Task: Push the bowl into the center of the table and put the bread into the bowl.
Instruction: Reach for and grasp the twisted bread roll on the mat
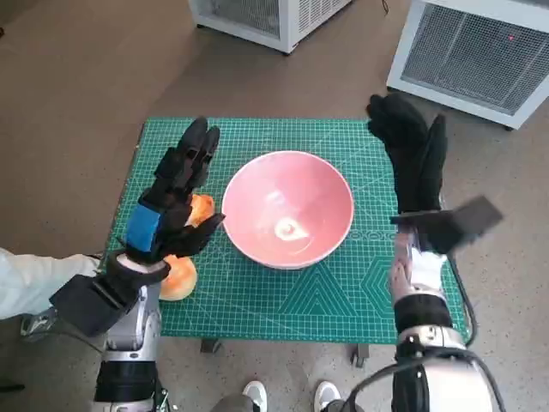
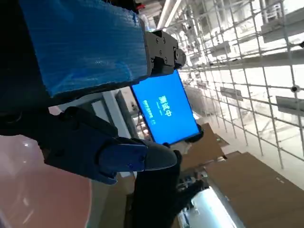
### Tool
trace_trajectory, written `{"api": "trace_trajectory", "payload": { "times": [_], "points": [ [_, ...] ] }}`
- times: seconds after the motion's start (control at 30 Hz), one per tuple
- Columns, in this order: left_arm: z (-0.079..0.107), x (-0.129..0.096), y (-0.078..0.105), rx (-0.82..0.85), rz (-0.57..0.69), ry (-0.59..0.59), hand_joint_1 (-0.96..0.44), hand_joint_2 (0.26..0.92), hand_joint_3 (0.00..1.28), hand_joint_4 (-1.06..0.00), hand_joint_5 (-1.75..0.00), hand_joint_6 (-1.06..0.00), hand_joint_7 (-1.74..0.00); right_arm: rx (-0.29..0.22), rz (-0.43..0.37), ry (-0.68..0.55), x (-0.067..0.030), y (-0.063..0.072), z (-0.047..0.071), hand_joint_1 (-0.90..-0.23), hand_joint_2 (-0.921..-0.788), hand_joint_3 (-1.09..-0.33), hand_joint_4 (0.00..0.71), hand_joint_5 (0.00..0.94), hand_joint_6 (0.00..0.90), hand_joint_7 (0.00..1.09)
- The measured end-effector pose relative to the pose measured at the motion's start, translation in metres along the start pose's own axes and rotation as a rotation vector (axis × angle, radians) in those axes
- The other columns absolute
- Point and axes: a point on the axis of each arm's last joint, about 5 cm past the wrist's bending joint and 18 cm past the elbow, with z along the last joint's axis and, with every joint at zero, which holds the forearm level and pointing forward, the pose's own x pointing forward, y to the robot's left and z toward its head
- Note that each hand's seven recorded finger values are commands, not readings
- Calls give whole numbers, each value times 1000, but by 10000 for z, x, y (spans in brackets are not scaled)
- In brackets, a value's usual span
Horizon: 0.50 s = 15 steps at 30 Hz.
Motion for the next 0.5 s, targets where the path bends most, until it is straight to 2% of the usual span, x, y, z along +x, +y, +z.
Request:
{"api": "trace_trajectory", "payload": {
  "times": [0.2,0.5],
  "points": [
    [22,85,-6,-4,-28,-26,-668,921,320,-123,0,-152,-99,7,91,-89,-45,-7,95,-703,-921,-815,263,5,148,443],
    [48,166,28,-22,-62,-58,-657,921,297,-129,-3,-151,-99,11,138,-132,-94,11,183,-733,-921,-775,258,2,105,520]
  ]
}}
